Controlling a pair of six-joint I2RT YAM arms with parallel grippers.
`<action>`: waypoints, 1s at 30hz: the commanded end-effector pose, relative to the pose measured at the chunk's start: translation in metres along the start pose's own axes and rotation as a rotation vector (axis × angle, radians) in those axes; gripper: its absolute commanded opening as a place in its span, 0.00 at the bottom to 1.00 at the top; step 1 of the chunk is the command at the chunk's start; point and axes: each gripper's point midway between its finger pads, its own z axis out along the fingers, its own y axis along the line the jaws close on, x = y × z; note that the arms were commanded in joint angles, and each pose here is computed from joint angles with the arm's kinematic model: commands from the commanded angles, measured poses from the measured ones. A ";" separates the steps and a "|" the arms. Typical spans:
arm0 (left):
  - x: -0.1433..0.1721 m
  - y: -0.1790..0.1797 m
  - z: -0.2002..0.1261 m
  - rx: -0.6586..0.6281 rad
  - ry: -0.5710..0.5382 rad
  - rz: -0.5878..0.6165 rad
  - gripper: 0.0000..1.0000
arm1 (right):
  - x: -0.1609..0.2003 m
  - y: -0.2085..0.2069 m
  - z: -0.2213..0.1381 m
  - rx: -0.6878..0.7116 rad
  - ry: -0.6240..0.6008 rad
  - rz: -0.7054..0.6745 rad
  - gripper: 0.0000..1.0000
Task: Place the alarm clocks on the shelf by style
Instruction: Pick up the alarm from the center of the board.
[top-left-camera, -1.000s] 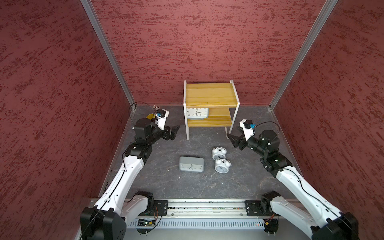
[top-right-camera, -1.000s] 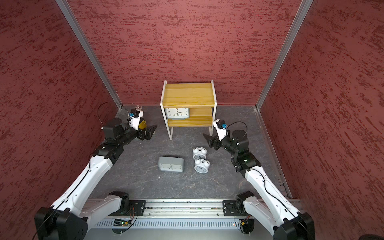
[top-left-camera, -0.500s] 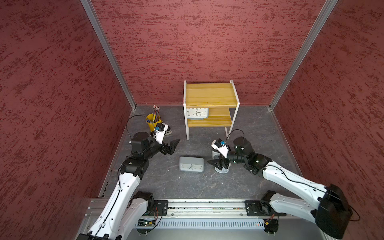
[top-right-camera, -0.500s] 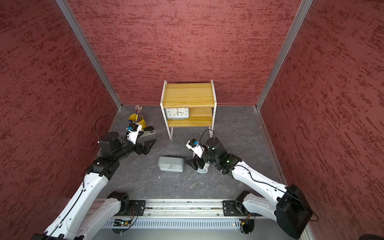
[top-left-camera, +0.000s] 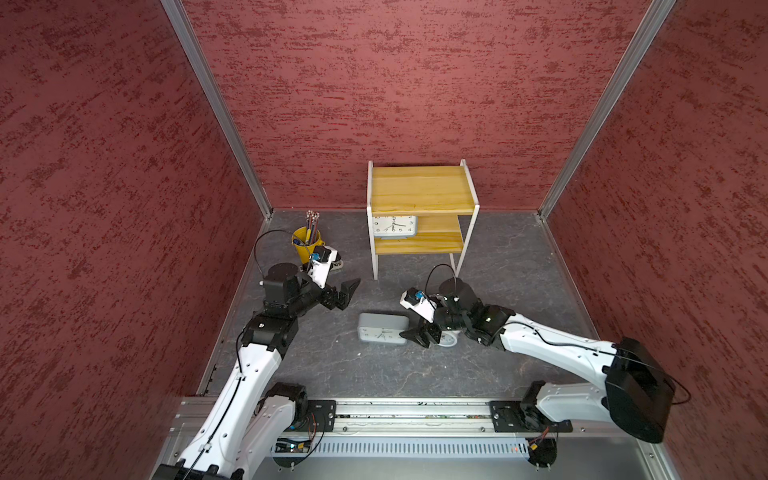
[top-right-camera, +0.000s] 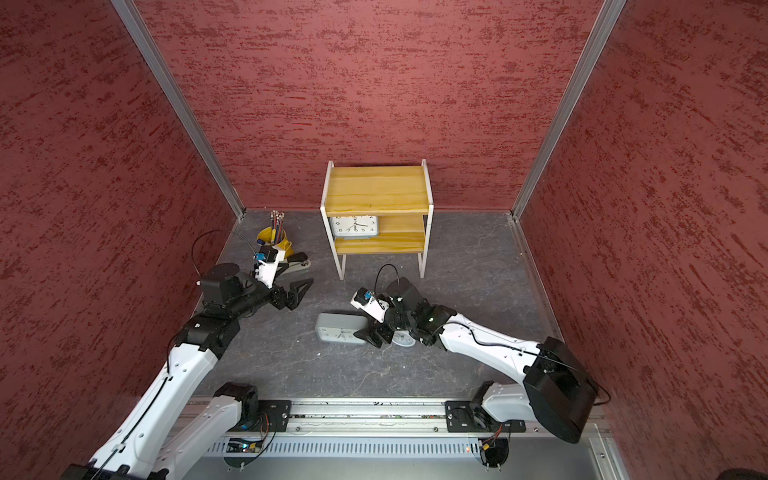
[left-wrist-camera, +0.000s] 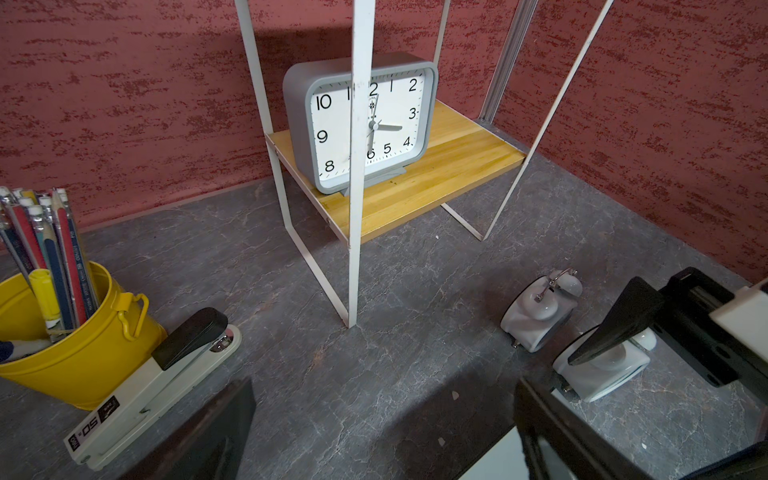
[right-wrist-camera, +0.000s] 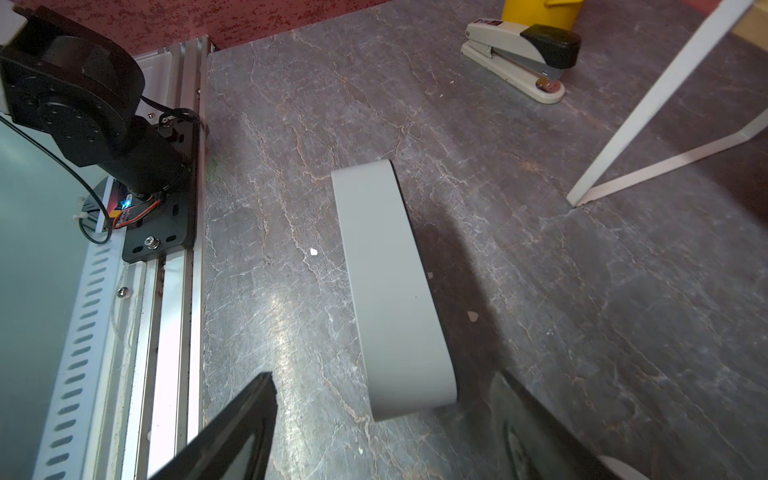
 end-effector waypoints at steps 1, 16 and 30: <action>-0.008 -0.002 -0.003 0.007 -0.019 0.007 1.00 | -0.011 -0.005 0.007 0.029 -0.006 -0.031 0.83; -0.009 -0.001 -0.005 0.001 -0.021 0.007 1.00 | 0.012 -0.015 0.032 0.047 0.104 -0.025 0.80; -0.009 -0.003 -0.004 0.020 -0.021 0.008 1.00 | -0.001 -0.014 0.022 0.061 0.052 -0.060 0.29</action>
